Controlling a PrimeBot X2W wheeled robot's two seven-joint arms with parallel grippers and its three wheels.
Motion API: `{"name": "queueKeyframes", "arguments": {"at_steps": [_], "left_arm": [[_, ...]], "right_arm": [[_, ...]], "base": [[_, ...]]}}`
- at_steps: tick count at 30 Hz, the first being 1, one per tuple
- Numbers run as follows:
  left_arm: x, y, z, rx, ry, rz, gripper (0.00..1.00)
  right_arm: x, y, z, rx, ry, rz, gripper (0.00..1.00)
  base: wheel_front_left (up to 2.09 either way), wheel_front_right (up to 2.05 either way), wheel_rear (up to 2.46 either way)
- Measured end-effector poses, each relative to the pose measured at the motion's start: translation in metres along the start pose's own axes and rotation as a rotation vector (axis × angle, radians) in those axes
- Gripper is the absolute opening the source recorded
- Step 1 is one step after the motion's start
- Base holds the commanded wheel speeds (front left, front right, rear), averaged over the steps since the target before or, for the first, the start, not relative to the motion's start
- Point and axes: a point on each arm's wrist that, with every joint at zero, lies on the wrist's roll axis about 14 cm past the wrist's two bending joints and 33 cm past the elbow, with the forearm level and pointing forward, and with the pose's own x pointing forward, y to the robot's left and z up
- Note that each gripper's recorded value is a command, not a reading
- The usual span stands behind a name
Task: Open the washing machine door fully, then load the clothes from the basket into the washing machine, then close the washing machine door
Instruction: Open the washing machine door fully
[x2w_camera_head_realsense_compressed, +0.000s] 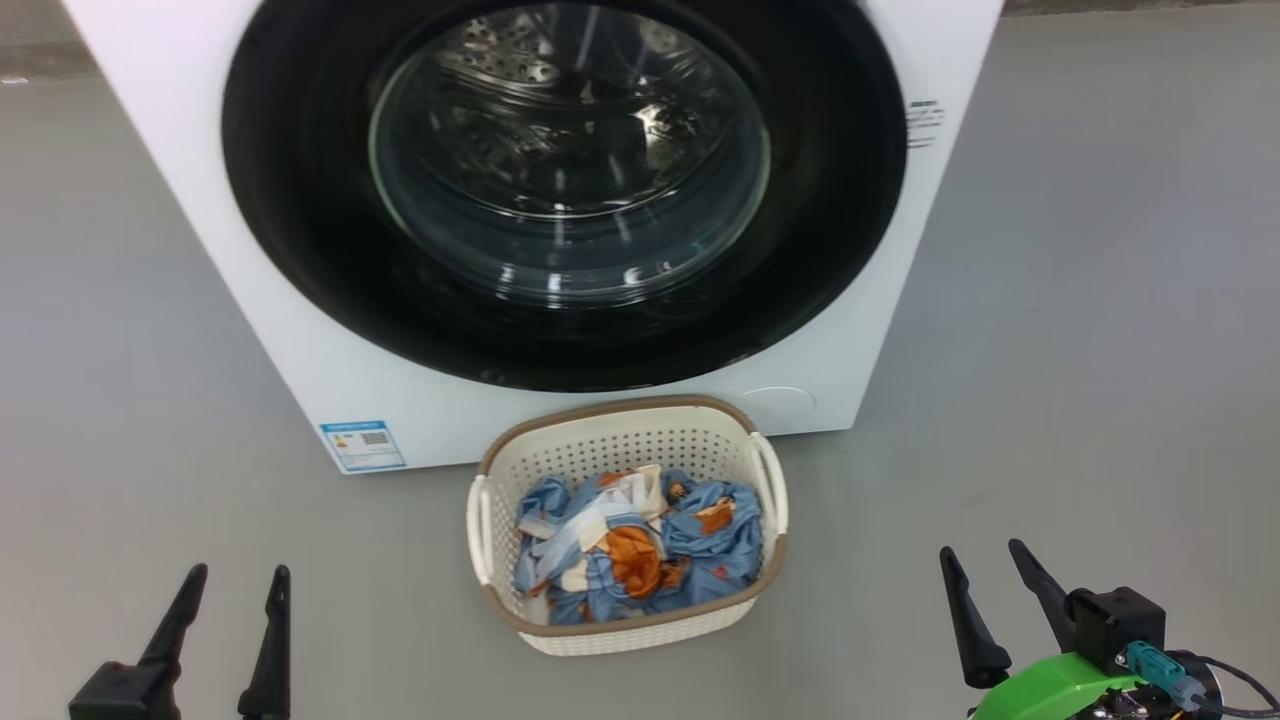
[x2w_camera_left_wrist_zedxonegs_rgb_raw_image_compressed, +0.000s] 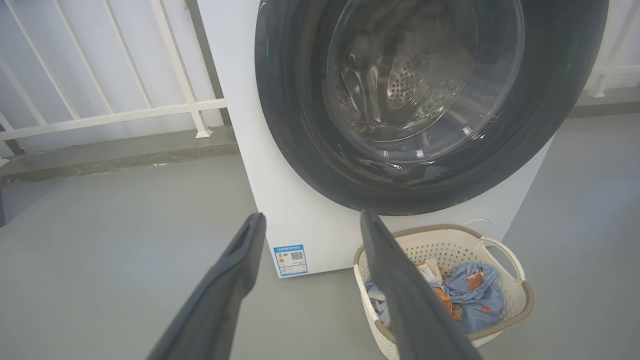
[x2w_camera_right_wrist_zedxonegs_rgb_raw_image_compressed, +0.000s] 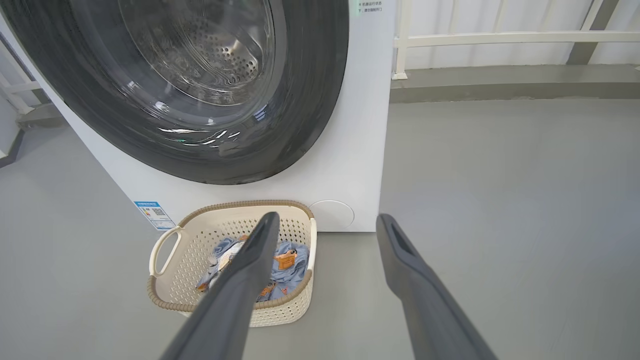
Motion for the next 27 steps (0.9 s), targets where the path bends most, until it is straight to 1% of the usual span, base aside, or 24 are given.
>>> {"name": "queueKeyframes", "arguments": {"at_steps": [15,18,23,27], "left_arm": [[0.002,-0.005,-0.003,-0.003,0.009,-0.016,1.0],[0.003,-0.008,-0.006,-0.034,0.015,-0.022,1.0],[0.004,-0.011,-0.007,-0.042,0.018,-0.032,1.0],[0.005,-0.013,-0.007,-0.042,0.02,-0.038,1.0]], "right_arm": [[0.001,0.006,-0.004,0.006,0.011,0.018,1.0],[0.0,0.005,-0.005,0.006,0.014,0.016,1.0],[0.0,0.003,-0.005,0.004,0.015,0.012,1.0],[0.001,0.003,-0.005,0.003,0.015,0.011,1.0]], "base": [[1.23,1.23,-2.46],[1.31,0.93,-2.24],[0.98,0.64,-1.61],[0.45,0.45,-0.91]]}}
